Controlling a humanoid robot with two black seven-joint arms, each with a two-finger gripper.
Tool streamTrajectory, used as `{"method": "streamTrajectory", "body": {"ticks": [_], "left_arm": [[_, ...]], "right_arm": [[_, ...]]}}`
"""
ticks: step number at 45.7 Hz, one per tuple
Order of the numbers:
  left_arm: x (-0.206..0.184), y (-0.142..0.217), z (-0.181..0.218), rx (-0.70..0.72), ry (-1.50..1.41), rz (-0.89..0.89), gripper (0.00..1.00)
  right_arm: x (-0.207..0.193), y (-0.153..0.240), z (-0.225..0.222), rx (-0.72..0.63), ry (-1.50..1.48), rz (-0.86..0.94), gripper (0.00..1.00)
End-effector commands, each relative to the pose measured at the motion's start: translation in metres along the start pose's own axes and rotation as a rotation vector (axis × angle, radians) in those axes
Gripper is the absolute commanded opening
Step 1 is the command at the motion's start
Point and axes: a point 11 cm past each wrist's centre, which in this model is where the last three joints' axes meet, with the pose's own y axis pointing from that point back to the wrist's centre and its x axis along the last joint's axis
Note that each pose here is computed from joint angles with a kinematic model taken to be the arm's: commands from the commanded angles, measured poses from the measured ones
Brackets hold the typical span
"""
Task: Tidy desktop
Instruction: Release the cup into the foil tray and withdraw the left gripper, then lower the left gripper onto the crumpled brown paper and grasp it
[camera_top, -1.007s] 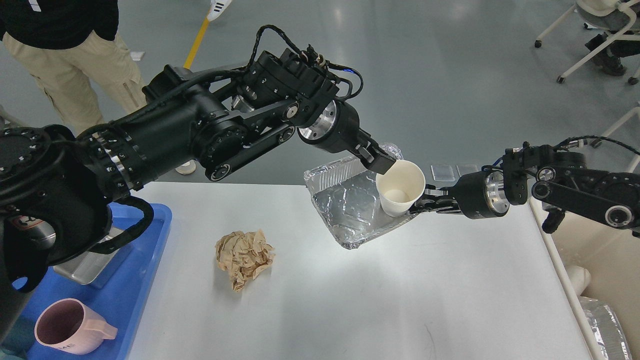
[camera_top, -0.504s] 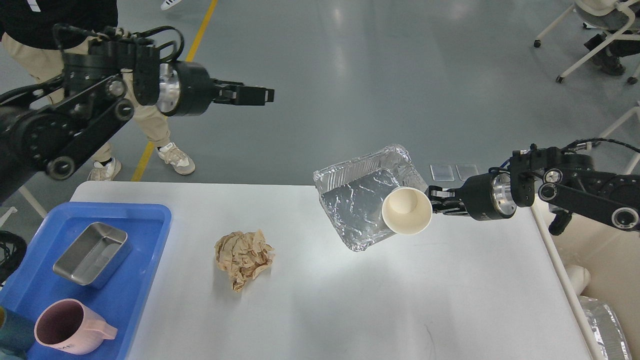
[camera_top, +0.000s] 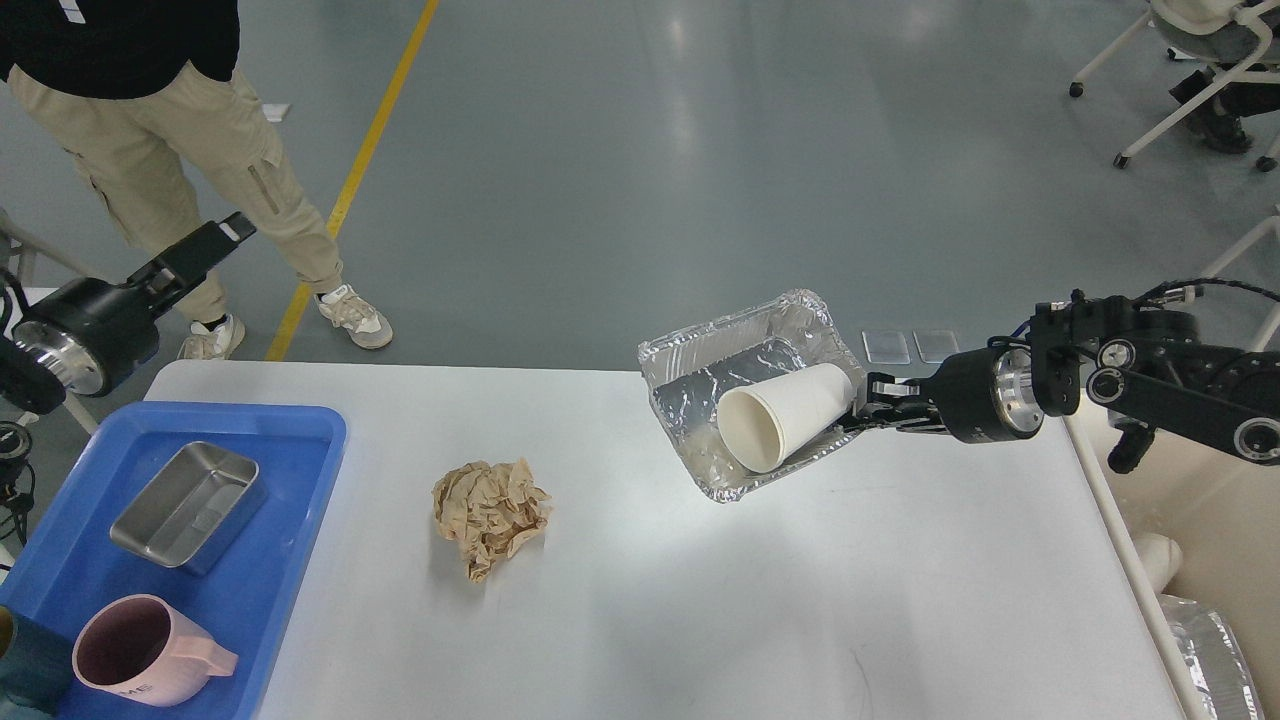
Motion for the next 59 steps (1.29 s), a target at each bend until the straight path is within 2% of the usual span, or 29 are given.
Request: {"method": "streamTrajectory", "body": {"ticks": [1,8,18,28,37,46,59], "left_arm": [[0.02,0.025,-0.016,0.009,0.177,0.064,0.92],[0.012,0.054,-0.024,0.049,0.274,0.038,0.92],[0.005,0.086,-0.033,0.203,0.17,-0.007,0.92],[0.048,0.118,-0.041,0.352,0.001,-0.04,0.93],[0.075,0.15,-0.047,0.507,-0.016,-0.097,0.94],[0.083,0.151,-0.041,0.51,0.003,-0.094,0.97],[0.086,0.146,-0.034,0.406,0.042,-0.08,0.97]], "right_arm": [[0.001,0.001,-0.001,0.001,0.001,0.002,0.0],[0.002,0.002,0.001,-0.002,0.0,0.006,0.0],[0.002,0.004,0.003,-0.005,-0.003,0.007,0.0],[0.002,0.003,0.002,-0.004,-0.001,0.006,0.0],[0.003,0.004,0.0,-0.002,0.001,0.009,0.0],[0.003,0.004,0.0,-0.002,0.001,0.009,0.0],[0.005,0.004,-0.001,0.0,0.003,0.012,0.0]]}}
